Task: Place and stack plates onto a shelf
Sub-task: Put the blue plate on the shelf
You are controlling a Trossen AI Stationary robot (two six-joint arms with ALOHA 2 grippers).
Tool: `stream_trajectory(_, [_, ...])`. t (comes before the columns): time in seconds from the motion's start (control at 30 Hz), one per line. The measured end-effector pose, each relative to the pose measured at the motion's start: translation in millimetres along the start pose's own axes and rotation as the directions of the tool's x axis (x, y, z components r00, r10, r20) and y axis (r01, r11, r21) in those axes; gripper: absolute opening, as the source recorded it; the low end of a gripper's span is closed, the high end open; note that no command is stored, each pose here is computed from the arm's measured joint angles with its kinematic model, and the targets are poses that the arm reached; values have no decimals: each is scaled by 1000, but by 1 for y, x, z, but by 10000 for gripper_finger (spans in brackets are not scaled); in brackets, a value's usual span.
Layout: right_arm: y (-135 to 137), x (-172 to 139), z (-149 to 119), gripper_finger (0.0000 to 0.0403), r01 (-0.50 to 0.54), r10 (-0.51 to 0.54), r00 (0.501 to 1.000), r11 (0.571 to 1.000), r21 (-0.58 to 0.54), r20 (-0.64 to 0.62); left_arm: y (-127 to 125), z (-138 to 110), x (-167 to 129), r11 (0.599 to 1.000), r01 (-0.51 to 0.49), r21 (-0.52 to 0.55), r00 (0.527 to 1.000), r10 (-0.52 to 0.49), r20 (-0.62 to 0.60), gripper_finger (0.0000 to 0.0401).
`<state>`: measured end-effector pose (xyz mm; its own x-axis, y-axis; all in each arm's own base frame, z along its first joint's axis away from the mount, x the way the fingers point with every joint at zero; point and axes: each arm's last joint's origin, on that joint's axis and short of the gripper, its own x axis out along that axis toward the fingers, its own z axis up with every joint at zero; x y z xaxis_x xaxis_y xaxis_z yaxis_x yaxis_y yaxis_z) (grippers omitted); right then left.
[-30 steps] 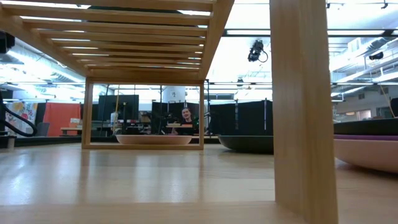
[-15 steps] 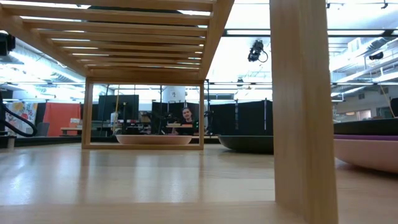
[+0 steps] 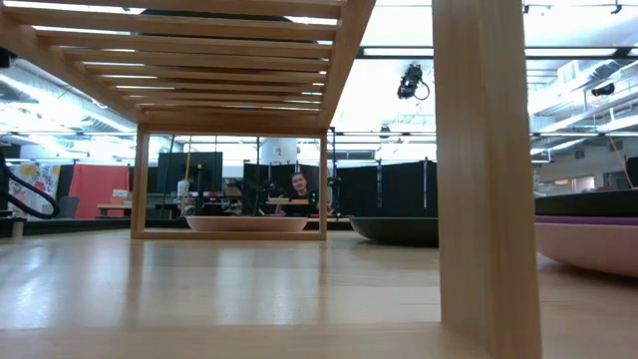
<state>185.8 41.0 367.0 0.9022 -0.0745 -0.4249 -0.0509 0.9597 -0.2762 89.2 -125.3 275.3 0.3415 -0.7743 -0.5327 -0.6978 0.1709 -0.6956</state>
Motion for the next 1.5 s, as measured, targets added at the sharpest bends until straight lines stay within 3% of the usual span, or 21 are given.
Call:
stream_trajectory(0.33, [0, 0, 0, 132, 0, 0, 1000, 1000, -2, 0, -28, 11, 28, 984, 177, 14, 980, -177, 93, 13])
stream_trajectory(0.6, [0, 0, 0, 132, 0, 0, 1000, 1000, -2, 0, -37, 28, 34, 971, 224, -83, 963, -208, 169, 13])
stream_trajectory(0.83, [0, 0, 0, 132, 0, 0, 1000, 1000, -2, 0, -43, 42, 31, 959, 263, -102, 945, -235, 228, 13])
stream_trajectory(1.5, [0, 0, 0, 132, 0, 0, 1000, 1000, -2, 0, -35, 50, 29, 975, 186, -123, 946, -144, 290, 13])
